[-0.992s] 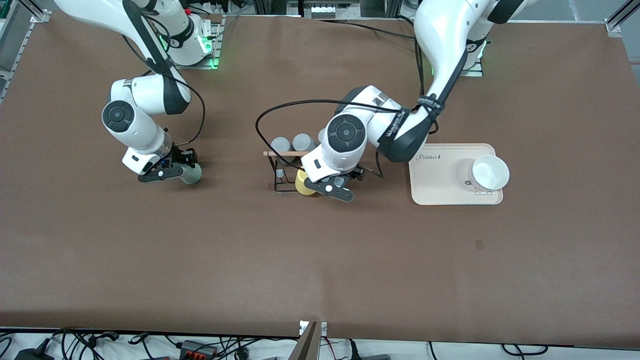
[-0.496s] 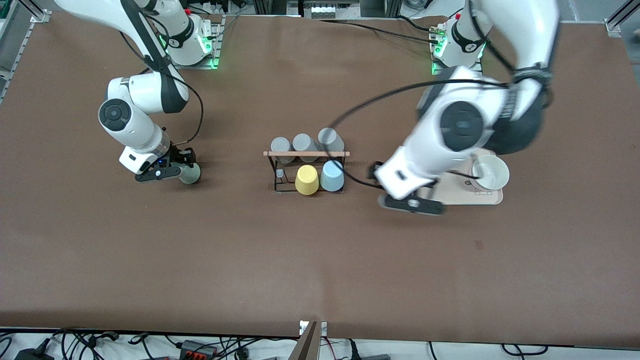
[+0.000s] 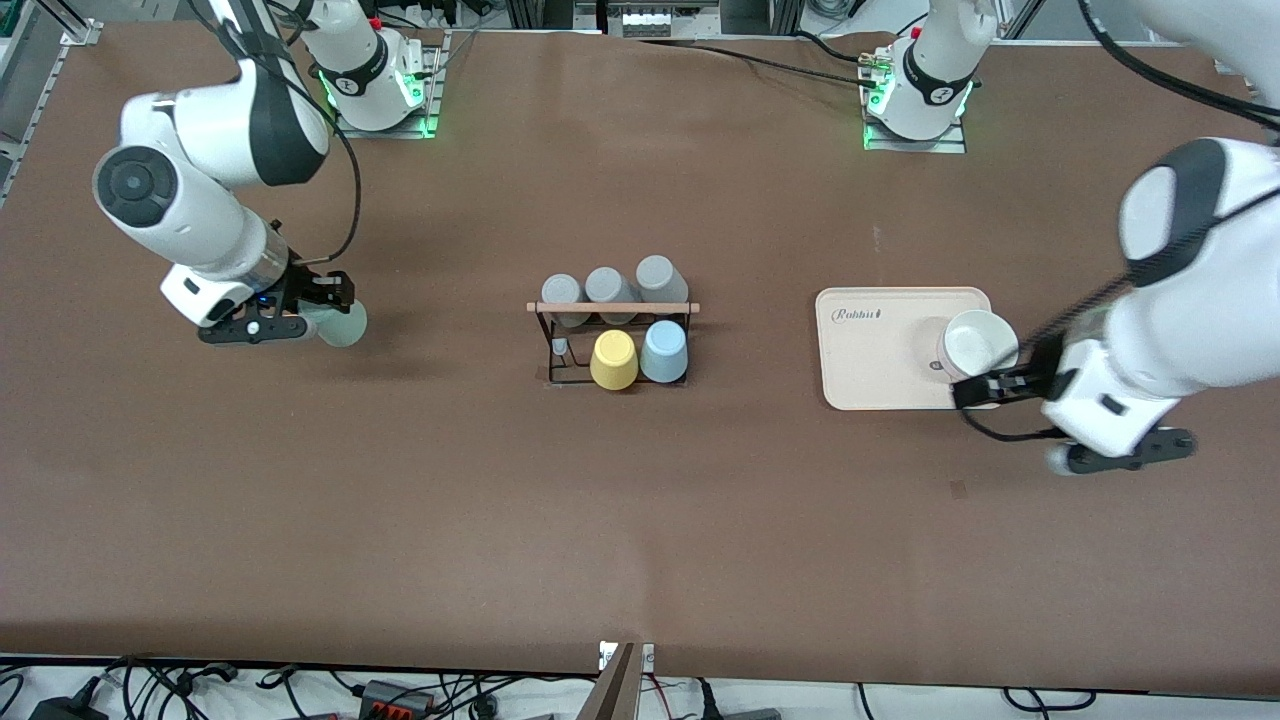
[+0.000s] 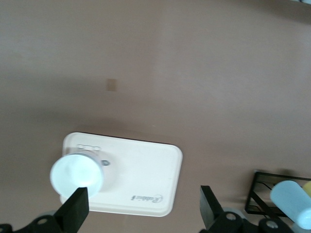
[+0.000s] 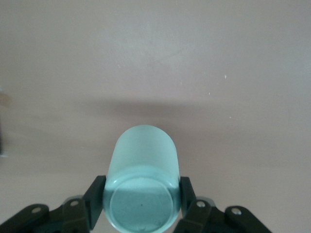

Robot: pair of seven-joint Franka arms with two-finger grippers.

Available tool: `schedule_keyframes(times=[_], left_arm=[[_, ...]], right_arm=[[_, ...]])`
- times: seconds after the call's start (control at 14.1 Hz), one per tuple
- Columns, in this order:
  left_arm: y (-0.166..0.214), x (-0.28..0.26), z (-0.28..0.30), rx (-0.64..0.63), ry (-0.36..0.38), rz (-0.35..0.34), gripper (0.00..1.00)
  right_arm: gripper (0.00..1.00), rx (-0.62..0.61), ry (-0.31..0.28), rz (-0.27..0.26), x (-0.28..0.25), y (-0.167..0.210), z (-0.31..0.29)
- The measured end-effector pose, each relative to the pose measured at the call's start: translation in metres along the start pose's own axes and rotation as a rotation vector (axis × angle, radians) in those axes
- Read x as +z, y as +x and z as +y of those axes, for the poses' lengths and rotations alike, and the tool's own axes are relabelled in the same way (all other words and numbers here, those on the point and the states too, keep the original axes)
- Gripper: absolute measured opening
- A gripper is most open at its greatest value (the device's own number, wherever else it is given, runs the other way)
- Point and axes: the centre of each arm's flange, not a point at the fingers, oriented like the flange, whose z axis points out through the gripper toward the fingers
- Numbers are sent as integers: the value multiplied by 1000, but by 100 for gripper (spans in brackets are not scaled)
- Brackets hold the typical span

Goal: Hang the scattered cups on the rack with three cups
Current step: 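Open the left gripper and withdraw it while the right gripper lifts the mint cup, then carry the mint cup with the right gripper to the rack peg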

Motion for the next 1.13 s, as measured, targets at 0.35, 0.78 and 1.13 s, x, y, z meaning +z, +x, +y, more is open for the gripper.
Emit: schedule_keyframes(times=[0.35, 0.78, 1.13], left_arm=[[-5, -28, -30, 88, 33, 51, 100], [-54, -82, -79, 100, 55, 109, 100], [-72, -76, -88, 91, 41, 112, 100]], right_arm=[[66, 158, 53, 49, -54, 12, -77], [66, 355, 140, 52, -75, 33, -166], [66, 442, 129, 21, -44, 28, -241]])
